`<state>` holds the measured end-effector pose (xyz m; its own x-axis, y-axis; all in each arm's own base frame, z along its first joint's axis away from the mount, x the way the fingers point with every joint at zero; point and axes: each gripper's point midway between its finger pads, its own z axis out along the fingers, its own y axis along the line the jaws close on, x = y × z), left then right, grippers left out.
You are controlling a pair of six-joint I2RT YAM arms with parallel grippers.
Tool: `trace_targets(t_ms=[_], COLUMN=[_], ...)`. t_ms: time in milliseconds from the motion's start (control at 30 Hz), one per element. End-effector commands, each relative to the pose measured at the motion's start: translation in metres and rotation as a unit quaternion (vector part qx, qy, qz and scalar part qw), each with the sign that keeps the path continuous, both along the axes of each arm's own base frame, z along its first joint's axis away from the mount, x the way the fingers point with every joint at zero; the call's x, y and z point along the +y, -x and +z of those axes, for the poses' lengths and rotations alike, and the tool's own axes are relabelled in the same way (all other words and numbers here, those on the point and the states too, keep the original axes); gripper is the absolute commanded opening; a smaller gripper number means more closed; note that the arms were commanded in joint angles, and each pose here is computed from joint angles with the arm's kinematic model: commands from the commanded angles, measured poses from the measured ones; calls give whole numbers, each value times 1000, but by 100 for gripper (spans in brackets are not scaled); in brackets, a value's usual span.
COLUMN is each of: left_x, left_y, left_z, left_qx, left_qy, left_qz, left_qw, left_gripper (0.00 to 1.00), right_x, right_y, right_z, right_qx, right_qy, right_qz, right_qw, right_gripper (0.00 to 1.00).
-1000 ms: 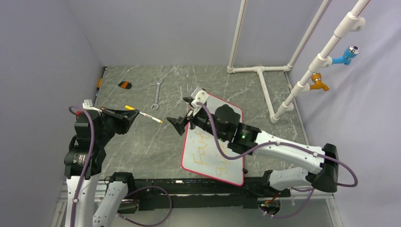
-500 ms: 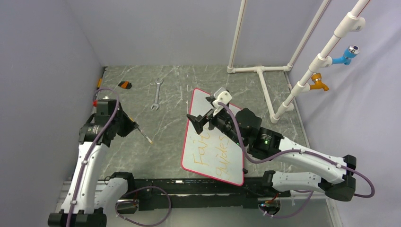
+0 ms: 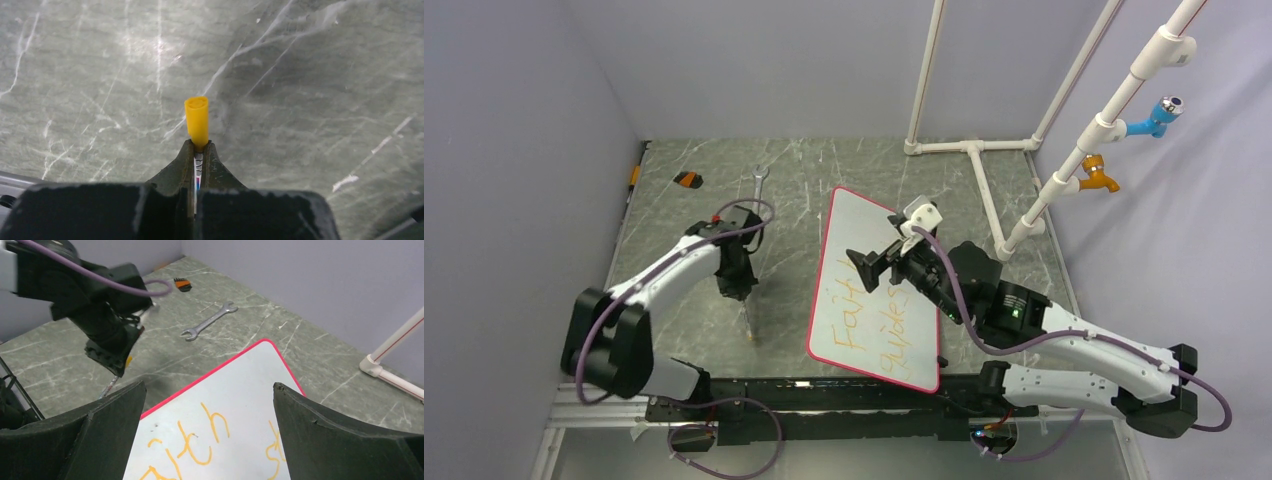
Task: Write a sentence on the whiteboard
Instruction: Put down the whiteboard marker at the center of the board.
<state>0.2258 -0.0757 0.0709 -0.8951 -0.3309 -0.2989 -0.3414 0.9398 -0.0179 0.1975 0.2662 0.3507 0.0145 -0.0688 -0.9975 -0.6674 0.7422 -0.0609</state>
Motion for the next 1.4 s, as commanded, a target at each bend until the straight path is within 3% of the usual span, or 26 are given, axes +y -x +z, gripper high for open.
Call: trace_targets(t_ms=[0,333,533,867,1100,1367], left_x=[-10,-28,-33,-39,-38,-11], left_y=[-29,-36,-37,-49,-63,-56], left_z=[-9,-54,-58,-21,46,135], left_qx=[-7,53,45,-6,-82,-205], left_qy=[-53,-113,-107,-96,-82,-92], left_qz=[-10,-32,-42,-57,-74,-94], left_qw=[999,992,992,994,990,970], left_gripper=[0,3,43,97,100,99], right_x=[-17,-36,-33,-30,-37,-55], right_y=[0,2,1,-3,-6,-9], right_z=[3,0,-1,0,3,15], right_qx=[2,2,1,11,33,36], right_qy=[-10,-7,0,10,-19,-61], right_qz=[-24,-41,-41,-50,-79,-119], right_qw=[1000,999,999,999,996,990], right_gripper=[100,100,100,100,100,100])
